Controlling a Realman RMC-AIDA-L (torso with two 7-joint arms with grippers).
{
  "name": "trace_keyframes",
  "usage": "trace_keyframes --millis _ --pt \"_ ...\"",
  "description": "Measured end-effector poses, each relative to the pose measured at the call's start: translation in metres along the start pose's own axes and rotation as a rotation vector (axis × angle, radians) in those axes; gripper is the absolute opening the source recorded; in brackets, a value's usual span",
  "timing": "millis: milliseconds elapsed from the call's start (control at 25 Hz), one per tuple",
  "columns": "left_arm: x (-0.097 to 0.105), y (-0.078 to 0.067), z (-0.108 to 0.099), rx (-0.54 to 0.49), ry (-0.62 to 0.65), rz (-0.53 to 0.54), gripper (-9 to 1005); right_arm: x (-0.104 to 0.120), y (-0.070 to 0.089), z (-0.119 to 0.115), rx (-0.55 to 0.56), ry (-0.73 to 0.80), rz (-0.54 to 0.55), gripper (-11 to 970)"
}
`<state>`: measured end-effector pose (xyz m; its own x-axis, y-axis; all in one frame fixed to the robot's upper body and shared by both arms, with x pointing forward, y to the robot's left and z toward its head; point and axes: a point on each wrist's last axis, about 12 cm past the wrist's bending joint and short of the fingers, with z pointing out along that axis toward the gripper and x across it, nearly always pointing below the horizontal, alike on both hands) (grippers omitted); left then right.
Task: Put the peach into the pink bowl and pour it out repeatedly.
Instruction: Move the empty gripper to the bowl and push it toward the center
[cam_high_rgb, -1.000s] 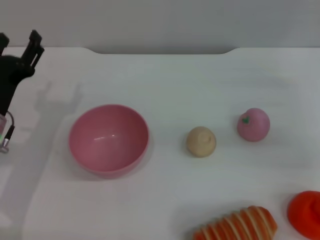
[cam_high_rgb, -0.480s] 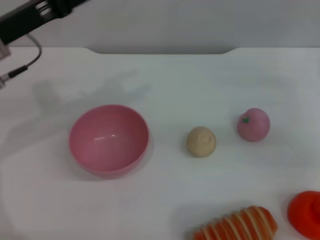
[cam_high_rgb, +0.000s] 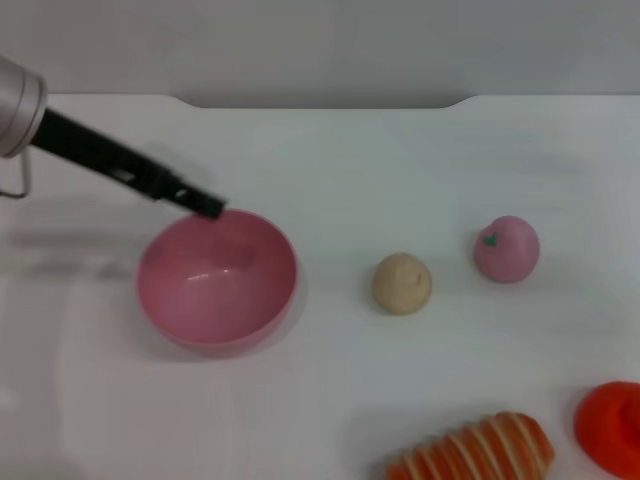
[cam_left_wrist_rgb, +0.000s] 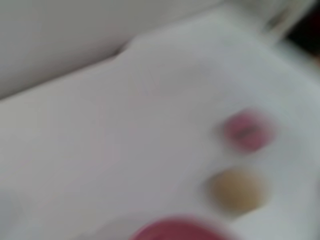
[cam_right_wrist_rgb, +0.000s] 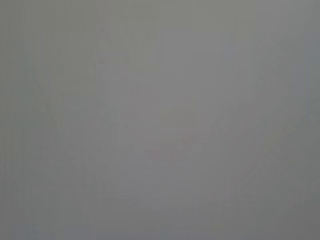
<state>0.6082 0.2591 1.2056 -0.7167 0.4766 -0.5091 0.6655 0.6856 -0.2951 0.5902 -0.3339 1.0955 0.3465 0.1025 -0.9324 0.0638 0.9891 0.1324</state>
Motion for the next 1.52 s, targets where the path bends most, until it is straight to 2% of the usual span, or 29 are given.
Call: trace_keyframes --millis 160,280,360,640,1040,1120,1200,1520 --pt "0.003 -0.002 0.001 -0.218 0.110 -0.044 774 0.000 -0.002 0.000 0.011 0.000 0.002 560" --pt "0.006 -0.006 0.011 -0.317 0.172 -0.055 771 -0.001 -0.002 0.000 0.012 -0.002 0.001 560" --pt "0.002 -0.012 0.019 -0.345 0.202 -0.042 769 -0.001 -0.002 0.001 0.011 -0.005 0.001 560" --pt "-0.007 -0.017 0.026 -0.340 0.211 -0.034 762 -0.002 0.000 0.005 0.005 -0.011 -0.001 560" --pt "-0.011 -0.017 0.037 -0.327 0.223 -0.051 751 -0.004 0.000 0.007 0.002 -0.020 -0.006 560" --pt "-0.010 -0.016 0.040 -0.327 0.224 -0.055 749 -0.005 0.001 0.007 0.000 -0.024 -0.005 560" --pt "0.000 -0.009 0.056 -0.310 0.243 -0.100 747 -0.006 0.001 0.008 -0.001 -0.030 -0.004 560" --pt "0.011 -0.004 0.067 -0.289 0.232 -0.140 738 -0.006 0.003 0.011 -0.005 -0.032 -0.001 561"
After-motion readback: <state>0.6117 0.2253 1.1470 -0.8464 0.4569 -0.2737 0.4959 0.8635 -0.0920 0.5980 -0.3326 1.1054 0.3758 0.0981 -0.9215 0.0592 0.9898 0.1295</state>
